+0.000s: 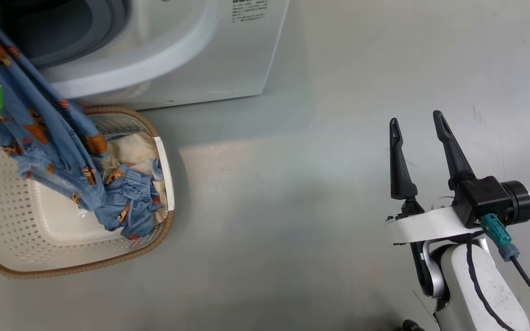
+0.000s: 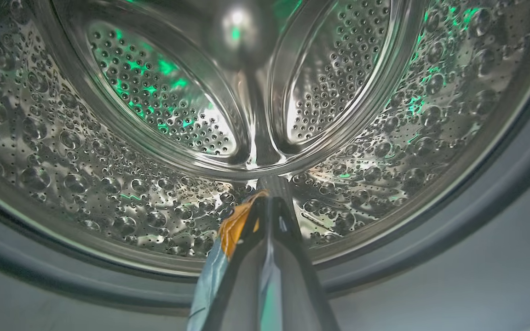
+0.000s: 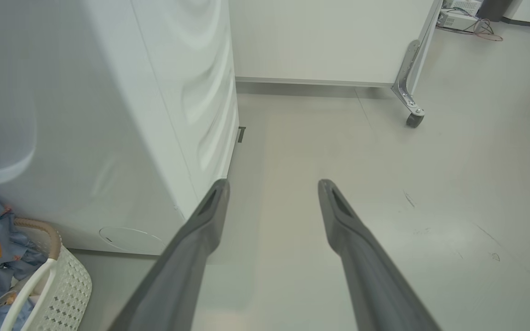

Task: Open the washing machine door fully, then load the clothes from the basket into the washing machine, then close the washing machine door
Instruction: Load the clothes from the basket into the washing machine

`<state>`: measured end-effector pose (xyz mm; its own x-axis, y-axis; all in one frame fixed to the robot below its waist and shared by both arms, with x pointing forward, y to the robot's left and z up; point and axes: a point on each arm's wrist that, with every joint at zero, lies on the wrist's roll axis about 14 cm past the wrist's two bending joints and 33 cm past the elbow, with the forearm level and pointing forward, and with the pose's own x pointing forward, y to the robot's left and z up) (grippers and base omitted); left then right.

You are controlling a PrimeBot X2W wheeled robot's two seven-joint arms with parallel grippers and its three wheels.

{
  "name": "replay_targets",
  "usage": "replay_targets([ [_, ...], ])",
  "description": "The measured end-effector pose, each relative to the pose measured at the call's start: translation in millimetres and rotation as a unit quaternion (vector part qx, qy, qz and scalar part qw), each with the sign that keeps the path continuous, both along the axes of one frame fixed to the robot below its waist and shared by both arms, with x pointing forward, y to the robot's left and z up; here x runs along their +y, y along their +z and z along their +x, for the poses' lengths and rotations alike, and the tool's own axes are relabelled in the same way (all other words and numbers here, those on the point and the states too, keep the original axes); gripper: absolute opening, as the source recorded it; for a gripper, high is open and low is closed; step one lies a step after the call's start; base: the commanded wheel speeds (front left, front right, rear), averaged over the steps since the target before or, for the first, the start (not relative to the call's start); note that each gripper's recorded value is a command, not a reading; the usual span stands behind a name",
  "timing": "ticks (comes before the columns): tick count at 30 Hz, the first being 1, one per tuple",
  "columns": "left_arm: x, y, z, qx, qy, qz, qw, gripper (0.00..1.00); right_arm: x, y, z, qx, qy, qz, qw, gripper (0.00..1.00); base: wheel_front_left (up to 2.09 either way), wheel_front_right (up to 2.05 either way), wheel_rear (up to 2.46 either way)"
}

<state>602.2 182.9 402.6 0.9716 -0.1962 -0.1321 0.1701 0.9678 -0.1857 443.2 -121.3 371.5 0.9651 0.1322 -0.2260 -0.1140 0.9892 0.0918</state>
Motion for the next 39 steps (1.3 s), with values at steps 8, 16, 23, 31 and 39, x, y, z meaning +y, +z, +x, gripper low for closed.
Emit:
replay_targets([
  [8,-15,-34,24,0.069,-0.022,-0.017,0.997,0.0,-5,-20,0,0.023,-0.008,-0.006,1.0,1.0,0.0,0.0,0.0],
  [16,-28,-55,42,0.125,-0.047,-0.017,0.991,0.0,-8,-33,3,0.037,-0.016,-0.009,0.999,1.0,0.0,0.0,0.0],
  [23,-23,-59,64,0.14,-0.057,0.012,0.988,0.0,-1,-49,2,0.055,-0.01,-0.001,0.998,1.0,0.0,0.0,0.0],
  [31,-31,-86,70,0.184,-0.083,0.038,0.979,0.0,5,-66,1,0.075,-0.006,0.011,0.997,1.0,0.0,0.0,0.0],
  [39,-32,-106,74,0.21,-0.09,0.046,0.973,0.0,7,-79,2,0.088,-0.007,0.013,0.996,1.0,0.0,0.0,0.0],
])
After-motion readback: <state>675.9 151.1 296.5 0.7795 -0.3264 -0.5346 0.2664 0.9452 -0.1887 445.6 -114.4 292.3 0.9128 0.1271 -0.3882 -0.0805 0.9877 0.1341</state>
